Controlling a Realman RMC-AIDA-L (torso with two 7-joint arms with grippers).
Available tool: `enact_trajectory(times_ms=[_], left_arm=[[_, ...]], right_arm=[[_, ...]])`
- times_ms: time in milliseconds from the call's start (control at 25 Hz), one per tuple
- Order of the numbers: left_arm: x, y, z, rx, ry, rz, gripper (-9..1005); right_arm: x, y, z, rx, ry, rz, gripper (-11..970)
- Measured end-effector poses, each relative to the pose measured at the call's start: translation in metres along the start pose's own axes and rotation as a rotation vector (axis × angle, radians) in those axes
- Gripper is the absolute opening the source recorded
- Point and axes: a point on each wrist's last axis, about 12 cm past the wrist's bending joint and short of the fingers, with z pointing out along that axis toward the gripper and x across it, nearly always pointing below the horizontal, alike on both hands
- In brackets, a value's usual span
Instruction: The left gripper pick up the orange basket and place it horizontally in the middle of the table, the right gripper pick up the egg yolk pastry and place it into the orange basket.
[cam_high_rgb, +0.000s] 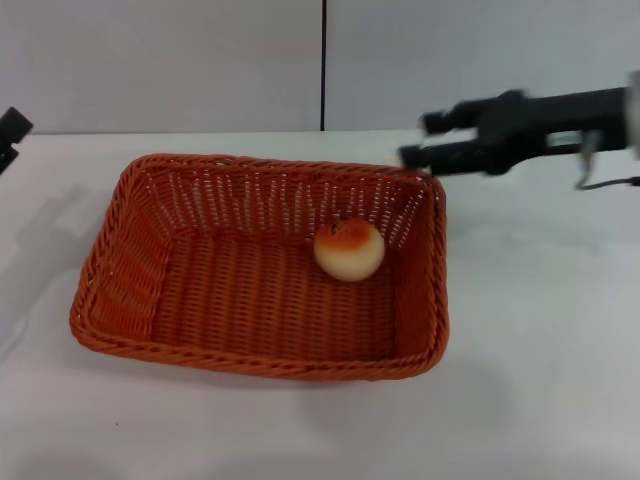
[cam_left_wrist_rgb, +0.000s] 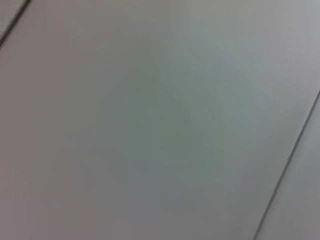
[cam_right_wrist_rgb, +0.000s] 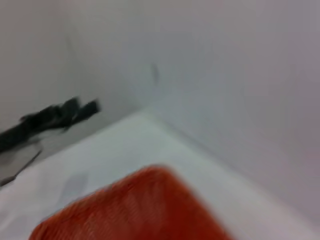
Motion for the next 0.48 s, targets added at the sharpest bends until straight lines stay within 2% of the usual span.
enact_trajectory(times_ms=[120,160,200,240,360,400,440,480], left_arm=[[0.004,-0.002,-0.008,-0.025,-0.072,0.032,741],[0.005,-0.002,-0.012,-0.042,-0.098,0.049,741],[0.007,-0.004,-0.019,-0.066,-0.144,0.081,741],[0.008,-0.005,-0.021,-0.072,-0.159,0.092,741],[0.011,-0.008,-0.025,-0.08,-0.184,0.118,741],[0.014,-0.01,-0.029,-0.094,-0.205,0.144,741],[0.014,-0.01,-0.029,-0.094,-0.205,0.144,742],[0.019,-0.013,-0.034,-0.117,-0.213,0.184,742]], right_arm=[[0.023,-0.008,-0.033,0.099,-0.2,-0.045,643],[0.033,-0.011,-0.043,0.144,-0.272,-0.056,658],[0.055,-0.017,-0.058,0.239,-0.403,-0.06,672],[0.055,-0.017,-0.058,0.239,-0.403,-0.06,687],[0.093,-0.024,-0.079,0.411,-0.625,-0.029,731],[0.11,-0.027,-0.088,0.512,-0.721,-0.011,731],[0.11,-0.027,-0.088,0.512,-0.721,-0.011,731],[0.12,-0.028,-0.091,0.572,-0.76,-0.01,731]])
